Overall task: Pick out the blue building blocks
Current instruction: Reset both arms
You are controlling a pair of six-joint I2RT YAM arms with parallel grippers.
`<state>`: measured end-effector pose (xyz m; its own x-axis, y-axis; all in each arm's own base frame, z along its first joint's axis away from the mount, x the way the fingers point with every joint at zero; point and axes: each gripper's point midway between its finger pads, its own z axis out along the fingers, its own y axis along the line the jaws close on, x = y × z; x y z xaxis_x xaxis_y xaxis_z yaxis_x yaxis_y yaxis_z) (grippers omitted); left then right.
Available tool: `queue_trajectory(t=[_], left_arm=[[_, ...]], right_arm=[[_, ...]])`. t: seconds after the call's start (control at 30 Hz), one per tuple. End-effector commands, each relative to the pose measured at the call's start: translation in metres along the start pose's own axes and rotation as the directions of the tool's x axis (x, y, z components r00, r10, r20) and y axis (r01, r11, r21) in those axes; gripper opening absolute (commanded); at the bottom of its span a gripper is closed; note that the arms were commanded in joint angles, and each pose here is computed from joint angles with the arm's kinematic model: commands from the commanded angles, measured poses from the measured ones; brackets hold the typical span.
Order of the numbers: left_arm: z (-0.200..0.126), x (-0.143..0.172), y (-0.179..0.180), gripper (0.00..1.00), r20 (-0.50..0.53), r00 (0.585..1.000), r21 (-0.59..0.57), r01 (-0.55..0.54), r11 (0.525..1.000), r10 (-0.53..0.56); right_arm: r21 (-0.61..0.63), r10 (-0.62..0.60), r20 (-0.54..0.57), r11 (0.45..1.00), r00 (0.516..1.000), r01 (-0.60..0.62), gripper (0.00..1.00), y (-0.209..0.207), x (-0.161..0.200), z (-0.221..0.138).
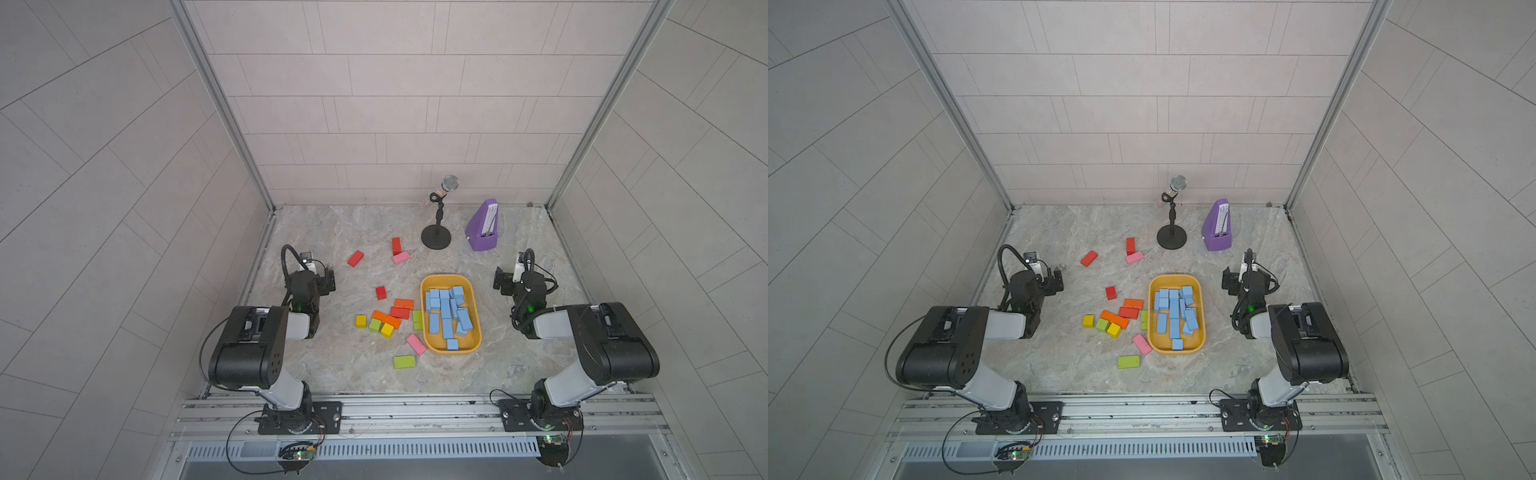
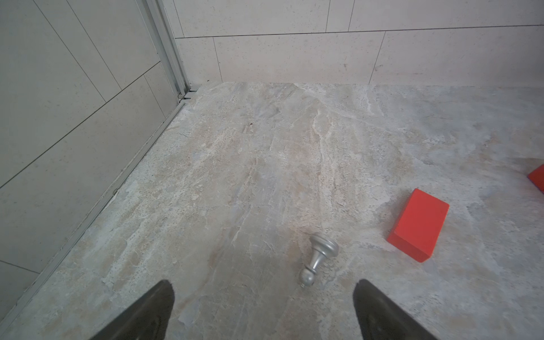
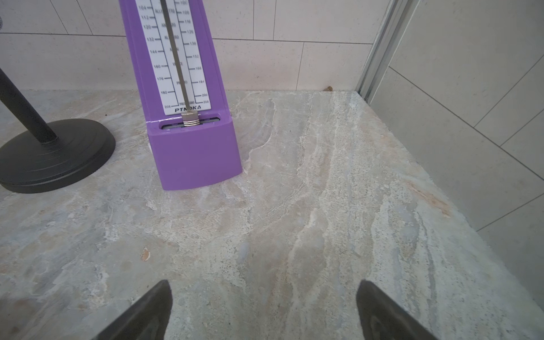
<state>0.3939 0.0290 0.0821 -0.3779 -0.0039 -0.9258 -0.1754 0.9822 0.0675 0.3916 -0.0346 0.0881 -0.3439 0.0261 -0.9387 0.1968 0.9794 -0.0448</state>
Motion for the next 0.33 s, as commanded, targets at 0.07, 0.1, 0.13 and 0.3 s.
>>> queue_trajectory(t=[0.07,0.1,0.13,0.3], left_arm=[[0.0007,-0.0046,-0.0024,1.00,0.016,1.000,0.006,0.004,1.000,-0.004],[0.0012,-0.0038,-0.0019,1.00,0.014,1.000,0.004,0.009,1.000,-0.009],[0.0018,-0.0039,-0.0008,1.00,0.014,1.000,0.002,0.017,1.000,-0.018],[0.0001,-0.0052,0.0000,1.00,0.023,1.000,-0.002,0.012,1.000,-0.012]], right_arm=[[0.012,-0.018,0.012,1.000,1.000,0.018,0.99,-0.0016,-0.0034,0.0004],[0.011,-0.017,0.020,1.000,1.000,0.017,0.99,-0.0016,-0.0045,0.0004],[0.011,-0.017,0.019,1.000,1.000,0.017,0.99,-0.0016,-0.0036,0.0003],[0.011,-0.019,0.015,1.000,1.000,0.019,0.99,-0.0016,-0.0034,0.0002]])
